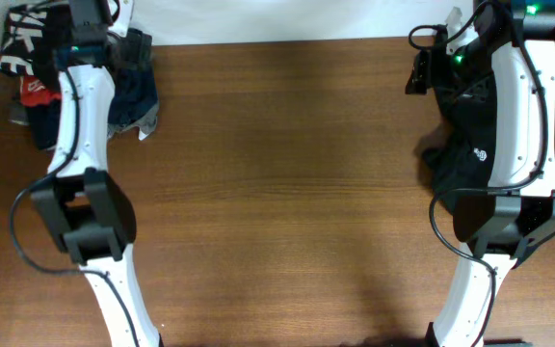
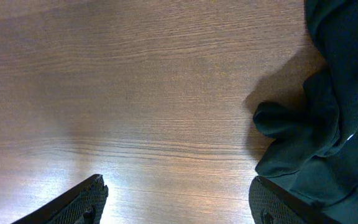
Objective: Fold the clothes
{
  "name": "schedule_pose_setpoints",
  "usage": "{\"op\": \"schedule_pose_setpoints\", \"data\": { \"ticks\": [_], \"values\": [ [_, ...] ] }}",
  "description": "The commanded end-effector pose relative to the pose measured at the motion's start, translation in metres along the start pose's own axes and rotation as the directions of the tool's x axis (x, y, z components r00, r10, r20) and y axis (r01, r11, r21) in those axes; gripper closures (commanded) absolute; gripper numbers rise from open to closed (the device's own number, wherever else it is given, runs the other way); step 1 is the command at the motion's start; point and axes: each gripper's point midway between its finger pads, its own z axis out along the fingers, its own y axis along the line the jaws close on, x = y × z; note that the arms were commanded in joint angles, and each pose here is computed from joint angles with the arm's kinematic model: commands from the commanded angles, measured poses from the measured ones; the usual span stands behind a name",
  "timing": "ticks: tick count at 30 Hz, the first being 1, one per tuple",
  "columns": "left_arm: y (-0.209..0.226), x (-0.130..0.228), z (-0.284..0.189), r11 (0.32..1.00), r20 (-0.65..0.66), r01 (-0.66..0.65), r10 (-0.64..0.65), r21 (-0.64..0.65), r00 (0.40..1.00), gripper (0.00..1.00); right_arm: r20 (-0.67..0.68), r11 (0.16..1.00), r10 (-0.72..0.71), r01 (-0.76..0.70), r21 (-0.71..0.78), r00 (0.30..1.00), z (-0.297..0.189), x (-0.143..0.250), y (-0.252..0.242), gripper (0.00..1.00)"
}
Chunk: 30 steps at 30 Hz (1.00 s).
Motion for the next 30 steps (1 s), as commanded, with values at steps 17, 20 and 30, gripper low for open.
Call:
{"op": "schedule_pose_setpoints", "data": {
  "ticks": [17,20,30],
  "values": [
    [-0.043,0.0,-0.091,0.982,-0.089,0.041,-0.025,0.187,0.996,0.01,0.434,0.984,-0.167,0.121,0.131,0.885,-0.193,0.053,0.027,0.01],
    [-0.042,0.0,-0.091,0.982,-0.089,0.041,-0.025,0.184,0.996,0.01,0.479,0.982,-0.176,0.123,0.141,0.86,-0.212,0.064,0.03,0.01],
    [-0.042,0.0,-0.091,0.982,-0.089,0.041,-0.025,0.185,0.996,0.01,0.504,0.982,-0.182,0.126,0.143,0.845,-0.223,0.071,0.032,0.01]
  ]
}}
